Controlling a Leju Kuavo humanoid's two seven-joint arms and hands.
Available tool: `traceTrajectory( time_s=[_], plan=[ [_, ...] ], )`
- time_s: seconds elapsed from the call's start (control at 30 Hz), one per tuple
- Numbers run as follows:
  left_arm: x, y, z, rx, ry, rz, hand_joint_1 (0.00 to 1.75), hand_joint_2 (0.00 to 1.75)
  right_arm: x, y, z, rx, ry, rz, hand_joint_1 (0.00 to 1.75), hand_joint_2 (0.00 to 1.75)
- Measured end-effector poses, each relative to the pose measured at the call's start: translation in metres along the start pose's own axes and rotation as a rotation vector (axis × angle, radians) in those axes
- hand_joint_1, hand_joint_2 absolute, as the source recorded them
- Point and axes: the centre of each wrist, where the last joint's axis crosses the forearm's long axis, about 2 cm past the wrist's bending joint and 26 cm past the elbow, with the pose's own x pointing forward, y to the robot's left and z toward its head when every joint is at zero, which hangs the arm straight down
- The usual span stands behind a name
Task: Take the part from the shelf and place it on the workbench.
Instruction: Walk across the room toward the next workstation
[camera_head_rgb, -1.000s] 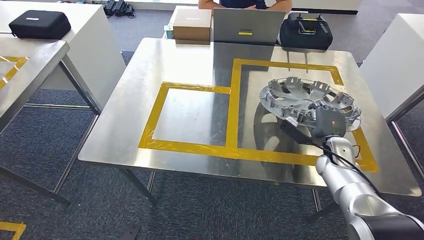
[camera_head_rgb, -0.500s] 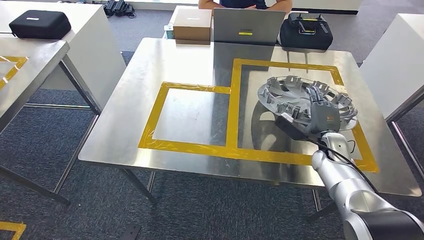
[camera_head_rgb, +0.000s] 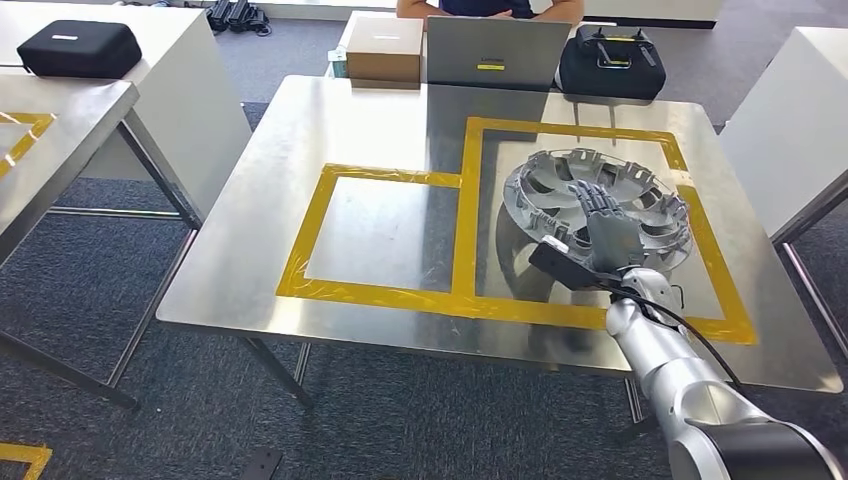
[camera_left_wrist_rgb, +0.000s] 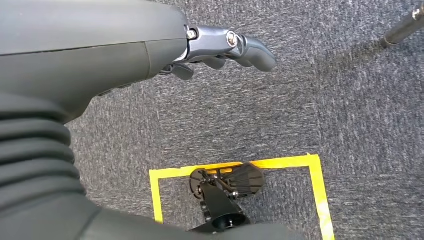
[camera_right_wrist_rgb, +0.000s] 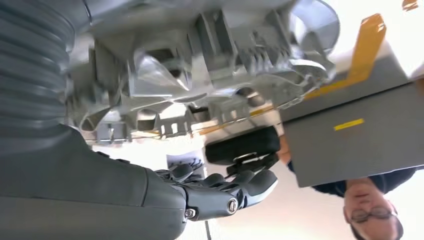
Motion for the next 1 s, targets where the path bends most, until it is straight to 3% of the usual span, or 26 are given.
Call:
traceTrajectory(
  time_s=[0.43,0.7,0.87,1.0],
  plan=[
    [-0.001,-0.001,0.000,-0.002,0.007,-0.001,0.00,0.00,0.038,0.031,0.004,0.054,-0.193,-0.303,0.00,1.75],
    [-0.008,-0.001,0.003,0.005,0.032,0.002,0.00,0.00,0.068,0.023,0.004,-0.185,-0.250,-0.599,0.00,1.75],
    [-0.013,-0.002,0.005,0.011,0.045,0.007,0.00,0.00,0.082,0.010,0.012,-0.345,-0.324,-0.614,0.00,1.75],
    [-0.015,-0.002,0.006,0.015,0.054,0.011,0.00,0.00,0.088,0.005,0.025,-0.380,-0.380,-0.602,0.00,1.75]
  ],
)
